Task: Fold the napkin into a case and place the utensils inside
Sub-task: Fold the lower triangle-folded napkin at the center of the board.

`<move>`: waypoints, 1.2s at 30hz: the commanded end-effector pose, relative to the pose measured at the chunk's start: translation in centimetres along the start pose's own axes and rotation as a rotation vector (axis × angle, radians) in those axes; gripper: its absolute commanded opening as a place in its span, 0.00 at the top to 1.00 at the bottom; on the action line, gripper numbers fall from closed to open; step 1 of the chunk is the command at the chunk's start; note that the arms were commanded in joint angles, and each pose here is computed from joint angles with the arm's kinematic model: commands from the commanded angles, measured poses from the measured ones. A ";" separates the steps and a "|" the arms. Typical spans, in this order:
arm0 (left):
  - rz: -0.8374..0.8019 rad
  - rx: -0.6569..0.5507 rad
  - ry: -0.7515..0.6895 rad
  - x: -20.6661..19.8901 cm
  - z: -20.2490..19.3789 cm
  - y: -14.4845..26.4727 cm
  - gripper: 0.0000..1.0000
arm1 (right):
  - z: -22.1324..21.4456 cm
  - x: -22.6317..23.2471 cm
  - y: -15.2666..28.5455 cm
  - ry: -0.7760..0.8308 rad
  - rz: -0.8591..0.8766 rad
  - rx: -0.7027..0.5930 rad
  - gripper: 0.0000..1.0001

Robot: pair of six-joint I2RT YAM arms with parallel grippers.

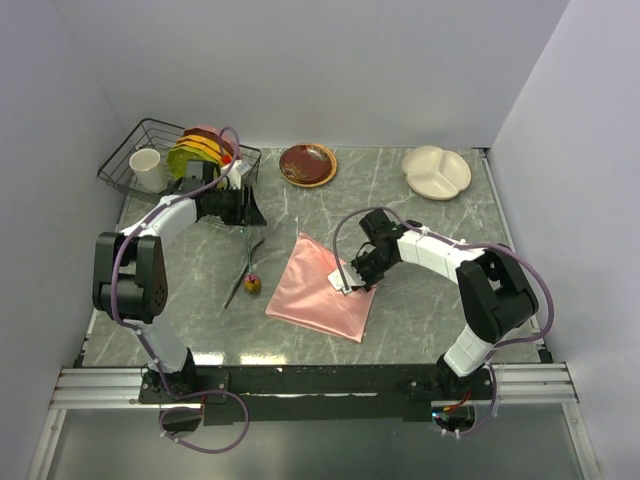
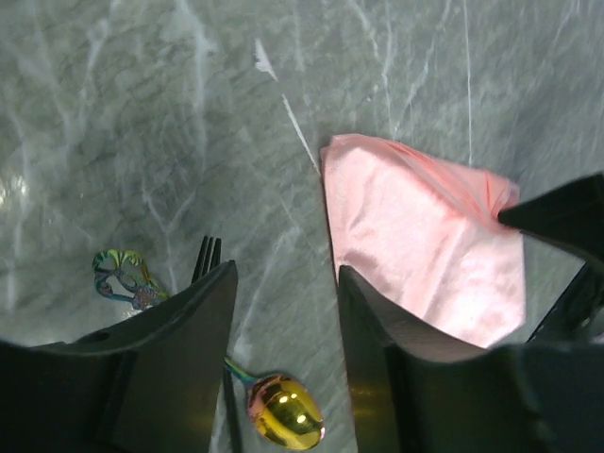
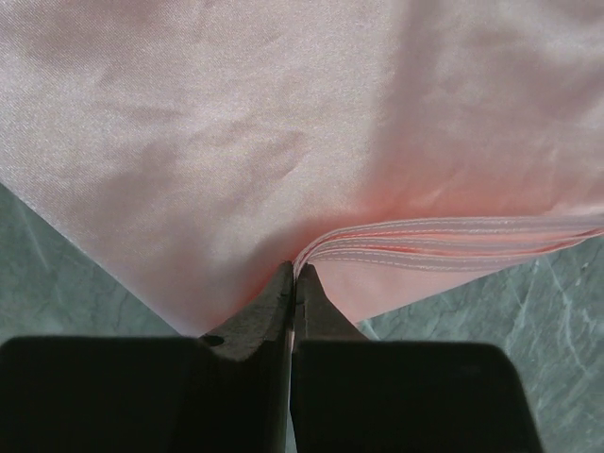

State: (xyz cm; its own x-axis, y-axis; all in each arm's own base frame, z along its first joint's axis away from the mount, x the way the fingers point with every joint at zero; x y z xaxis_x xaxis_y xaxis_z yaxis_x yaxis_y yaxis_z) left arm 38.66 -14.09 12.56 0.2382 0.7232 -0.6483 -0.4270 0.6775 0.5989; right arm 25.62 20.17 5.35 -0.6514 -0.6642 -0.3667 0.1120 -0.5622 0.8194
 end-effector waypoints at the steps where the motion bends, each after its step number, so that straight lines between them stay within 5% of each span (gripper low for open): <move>1: -0.064 0.033 -0.315 -2.7 1.6 0.1 0.42 | 0.9 -1.7 1.1 0.144 -0.053 -0.007 1.00; 13: -0.181 0.216 -0.707 -7.5 1.7 -6.1 0.42 | 1.6 2.2 0.4 0.441 0.003 0.010 1.00; 26: -0.302 0.413 -0.905 -8.5 -4.5 -7.4 0.50 | 1.6 3.4 0.1 0.554 0.048 0.012 1.00; 36: -0.326 0.443 -0.935 -9.0 -7.2 -7.6 0.51 | 2.2 3.9 0.2 0.618 0.069 -0.014 1.00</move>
State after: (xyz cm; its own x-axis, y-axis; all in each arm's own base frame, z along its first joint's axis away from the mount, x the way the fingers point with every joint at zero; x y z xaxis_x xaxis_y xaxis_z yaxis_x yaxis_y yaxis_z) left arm 33.73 -25.58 8.57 0.8976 0.2542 -0.3600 0.1005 0.6774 0.7287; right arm 21.99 17.75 3.84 -0.4586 -0.7839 -0.4185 0.1231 -0.5225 0.8437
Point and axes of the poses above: each gripper's point midway between its finger pads, its own y axis back along the fingers, its own x axis along the line the jaws close on, z = x × y, the point moved 2 cm from there along y, back along the fingers, and after that the axes turned 12 degrees about y, right-handed, at the moved point
